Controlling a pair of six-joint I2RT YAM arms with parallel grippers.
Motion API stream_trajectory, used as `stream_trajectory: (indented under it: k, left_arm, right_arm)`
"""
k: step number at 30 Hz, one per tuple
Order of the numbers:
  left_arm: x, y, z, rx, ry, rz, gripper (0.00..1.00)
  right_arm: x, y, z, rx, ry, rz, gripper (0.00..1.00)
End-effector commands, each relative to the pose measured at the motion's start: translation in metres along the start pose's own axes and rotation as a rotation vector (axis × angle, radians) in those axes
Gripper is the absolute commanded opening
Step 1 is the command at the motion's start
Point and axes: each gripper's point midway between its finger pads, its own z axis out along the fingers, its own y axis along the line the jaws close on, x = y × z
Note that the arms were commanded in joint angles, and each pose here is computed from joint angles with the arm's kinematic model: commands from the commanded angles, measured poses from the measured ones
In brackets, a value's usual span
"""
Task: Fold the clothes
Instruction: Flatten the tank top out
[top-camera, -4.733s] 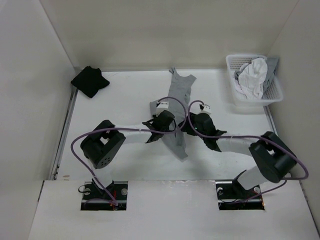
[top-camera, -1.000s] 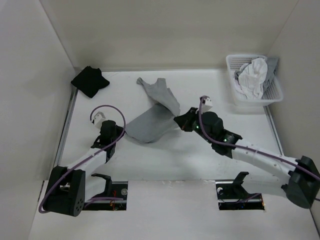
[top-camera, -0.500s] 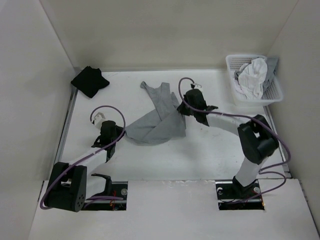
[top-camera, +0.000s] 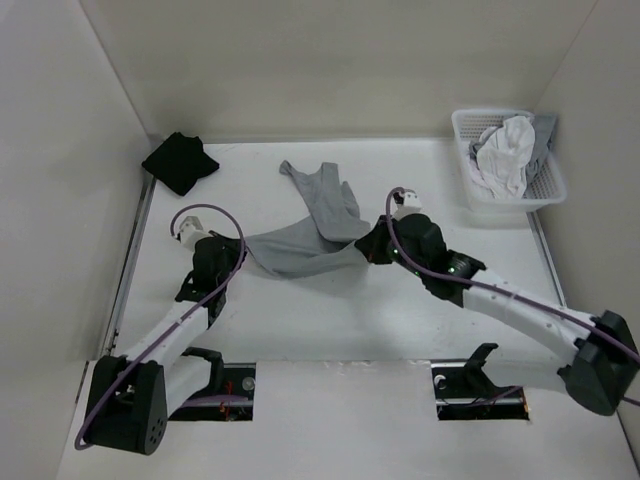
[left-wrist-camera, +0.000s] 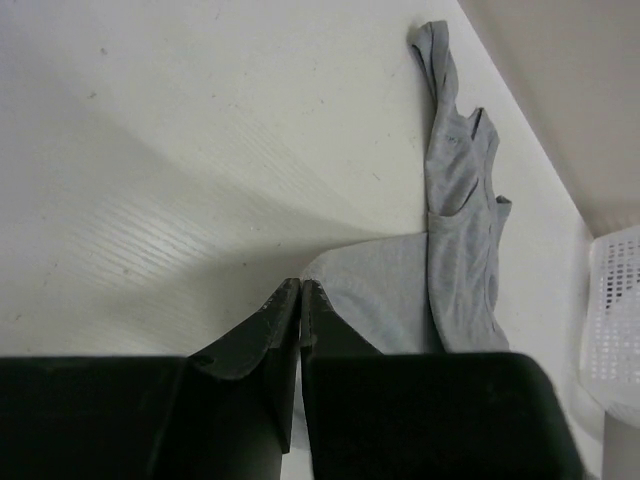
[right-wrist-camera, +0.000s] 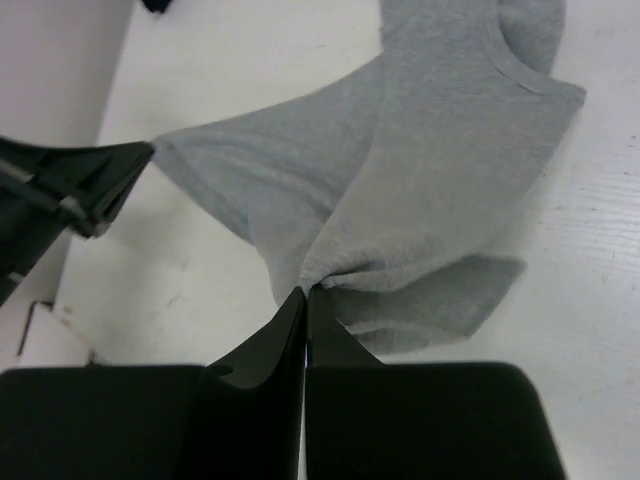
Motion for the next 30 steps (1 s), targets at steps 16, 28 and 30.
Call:
stream_trajectory:
  k: [16, 28, 30]
  left_arm:
    - [-0.001, 0.002, 0.004, -0.008, -0.005, -0.002, 0.02]
    - [0.012, 0.01, -0.018, 0.021, 0.018, 0.004, 0.02]
    - [0.014, 0.006, -0.019, 0.037, 0.024, 0.008, 0.02]
  right_arm:
    - [-0.026, -0.094, 0.131, 0.159, 0.033, 0.11, 0.0]
    - [-0.006, -0.114, 0.055, 0.297, -0.053, 0.103, 0.39]
    - [0.036, -0.127, 0.037, 0.349, 0.029, 0.139, 0.24]
